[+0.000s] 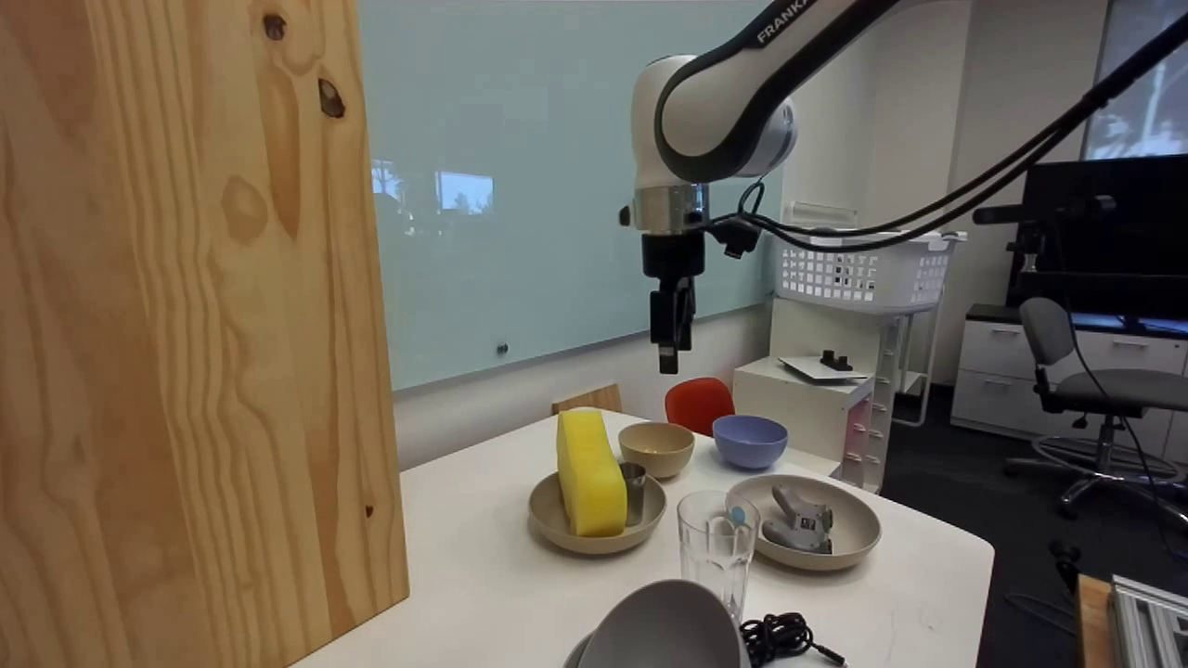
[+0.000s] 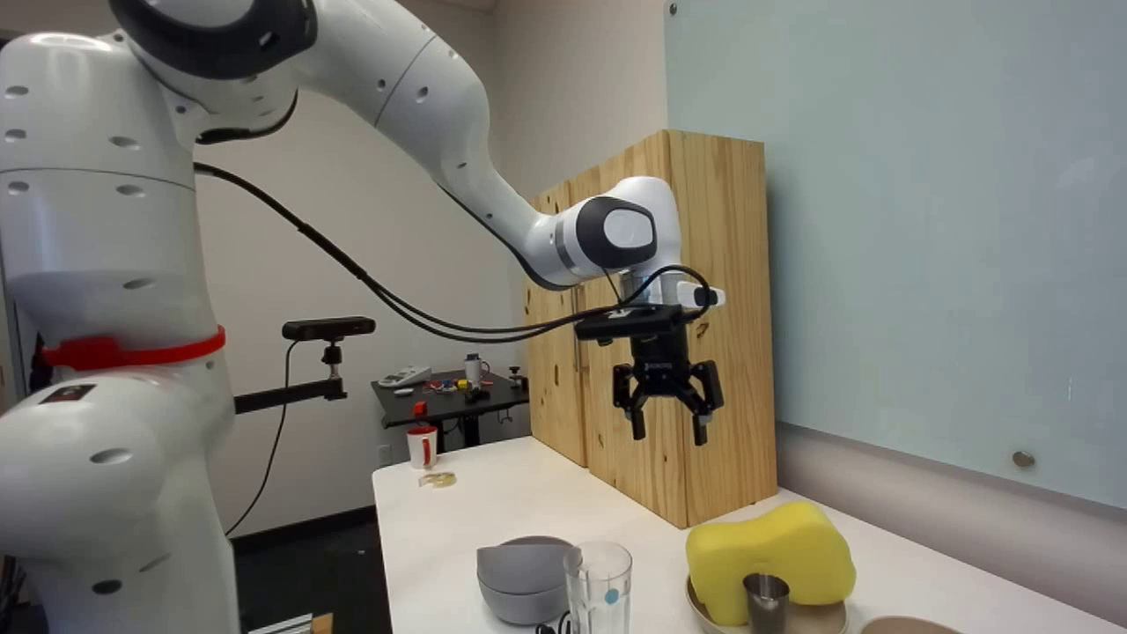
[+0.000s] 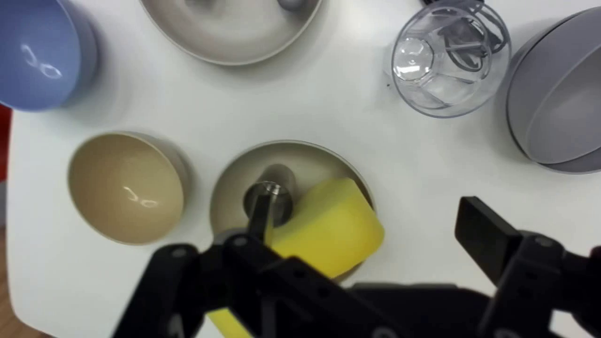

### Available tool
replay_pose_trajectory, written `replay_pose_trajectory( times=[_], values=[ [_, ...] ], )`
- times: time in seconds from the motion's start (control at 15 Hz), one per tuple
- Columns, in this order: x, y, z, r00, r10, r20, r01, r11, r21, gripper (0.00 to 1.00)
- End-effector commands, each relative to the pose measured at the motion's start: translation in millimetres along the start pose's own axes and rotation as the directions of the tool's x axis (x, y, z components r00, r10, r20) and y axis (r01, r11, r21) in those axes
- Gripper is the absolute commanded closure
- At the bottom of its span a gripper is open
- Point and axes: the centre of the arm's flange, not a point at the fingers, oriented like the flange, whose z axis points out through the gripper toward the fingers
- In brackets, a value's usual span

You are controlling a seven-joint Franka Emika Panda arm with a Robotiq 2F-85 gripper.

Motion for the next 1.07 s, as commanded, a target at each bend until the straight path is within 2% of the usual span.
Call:
replay_pose_trajectory(
  times=[0.0,0.33,0.53,0.6,1.0],
  values=[
    [-16,13,2,0.984,0.173,0.042,-0.171,0.985,-0.035,0.00],
    [-26,16,13,0.929,0.358,0.090,-0.358,0.933,-0.017,0.00],
    [-20,3,25,0.911,0.400,0.103,-0.401,0.916,-0.016,0.00],
    [-22,16,9,0.929,0.362,0.084,-0.361,0.932,-0.025,0.00],
    [-20,17,5,0.927,0.367,0.075,-0.366,0.930,-0.026,0.00]
  ],
)
